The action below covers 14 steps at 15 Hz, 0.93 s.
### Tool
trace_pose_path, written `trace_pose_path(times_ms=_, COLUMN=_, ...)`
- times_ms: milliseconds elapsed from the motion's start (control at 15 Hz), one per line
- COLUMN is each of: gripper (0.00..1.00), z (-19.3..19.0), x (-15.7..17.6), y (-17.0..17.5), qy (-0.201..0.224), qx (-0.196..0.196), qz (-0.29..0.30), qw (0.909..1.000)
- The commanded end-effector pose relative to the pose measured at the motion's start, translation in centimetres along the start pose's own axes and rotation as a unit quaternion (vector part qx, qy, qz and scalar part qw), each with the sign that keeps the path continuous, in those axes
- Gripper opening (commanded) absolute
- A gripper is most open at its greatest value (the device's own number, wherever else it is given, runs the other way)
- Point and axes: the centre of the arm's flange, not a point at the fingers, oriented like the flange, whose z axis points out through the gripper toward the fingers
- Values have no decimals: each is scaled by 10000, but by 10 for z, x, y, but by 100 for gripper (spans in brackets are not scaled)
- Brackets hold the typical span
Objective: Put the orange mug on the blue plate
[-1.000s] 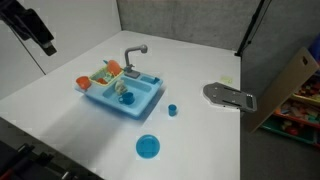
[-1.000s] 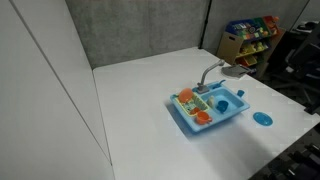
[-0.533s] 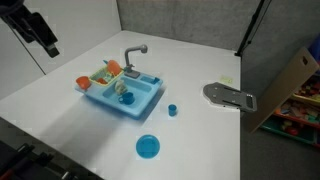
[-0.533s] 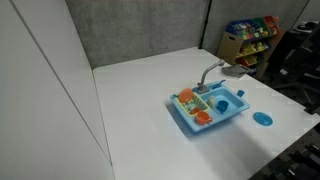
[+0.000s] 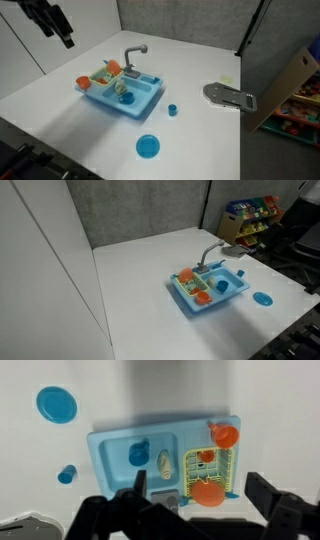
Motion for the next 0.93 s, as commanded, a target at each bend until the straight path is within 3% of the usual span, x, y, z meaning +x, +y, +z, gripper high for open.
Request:
trace_pose_path(times_ms=0, gripper=100, z=14, x=39, y=-11, qy=-34, qx=-281, qz=283, qw=9992)
trace_pose_path(times_ms=467, gripper=100, z=59, x=57, y=-45, qy=-387, qx=-362, qz=172, qw=9984)
trace_pose_path(times_ms=867, gripper=100, z=100, x=39, y=-89, qy=-506, qx=-309, qz=-649, qw=9961)
